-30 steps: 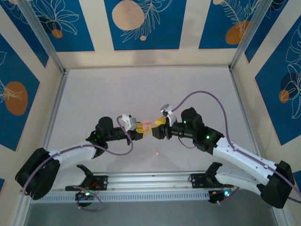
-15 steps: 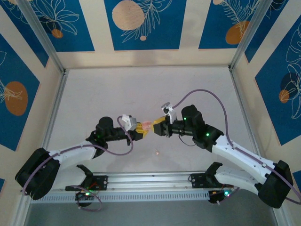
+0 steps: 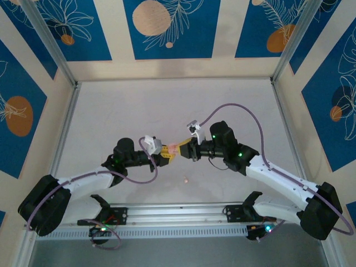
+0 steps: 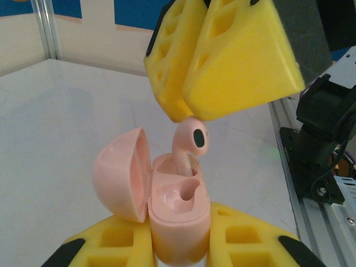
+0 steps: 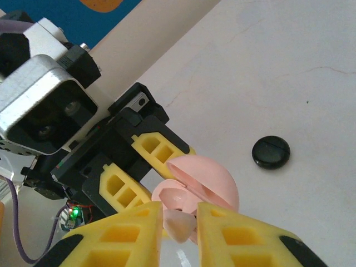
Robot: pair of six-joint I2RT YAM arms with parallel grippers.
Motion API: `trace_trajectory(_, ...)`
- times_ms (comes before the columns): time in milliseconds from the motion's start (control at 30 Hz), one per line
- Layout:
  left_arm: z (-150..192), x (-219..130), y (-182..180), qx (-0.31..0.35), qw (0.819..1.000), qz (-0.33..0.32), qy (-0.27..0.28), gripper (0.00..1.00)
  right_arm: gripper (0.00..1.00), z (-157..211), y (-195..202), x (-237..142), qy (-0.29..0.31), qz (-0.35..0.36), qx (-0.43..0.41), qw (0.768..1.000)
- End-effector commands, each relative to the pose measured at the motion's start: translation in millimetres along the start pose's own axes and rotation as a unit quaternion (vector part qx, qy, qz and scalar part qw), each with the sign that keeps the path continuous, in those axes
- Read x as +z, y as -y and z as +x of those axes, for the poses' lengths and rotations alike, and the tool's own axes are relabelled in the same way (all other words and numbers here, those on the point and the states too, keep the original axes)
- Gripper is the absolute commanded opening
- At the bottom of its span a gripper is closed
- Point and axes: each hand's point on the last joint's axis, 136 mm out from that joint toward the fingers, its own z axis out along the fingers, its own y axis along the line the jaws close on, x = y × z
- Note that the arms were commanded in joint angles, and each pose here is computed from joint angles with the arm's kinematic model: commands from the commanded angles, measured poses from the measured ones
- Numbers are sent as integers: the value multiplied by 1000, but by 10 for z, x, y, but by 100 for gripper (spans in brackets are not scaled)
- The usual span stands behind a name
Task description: Insert the wireless bluetooth earbuds into the charging case
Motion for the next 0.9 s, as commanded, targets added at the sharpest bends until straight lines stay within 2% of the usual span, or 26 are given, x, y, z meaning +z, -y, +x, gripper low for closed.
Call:
trace_trajectory(0,-119,-9,43,19,1000,7,14,19,19,-65,-35,9,-2,-9,3,1000)
trace_trajectory(500,-122,-34,49,22,1000,3,11,20,16,136,113,-15,-44,29,15,998)
trace_trajectory(567,-125,-44,52,23,1000,2,11,20,18,104,103,-33,-40,30,11,999)
trace_trajectory(767,-113,-64,55,24,1000,-3,7,19,31,-87,-84,-152,-4,4,-7,1000)
trace_trajectory(867,-105,-70,47,25,1000,-6,6,19,32,-154,-194,-201,9,-11,-13,1000)
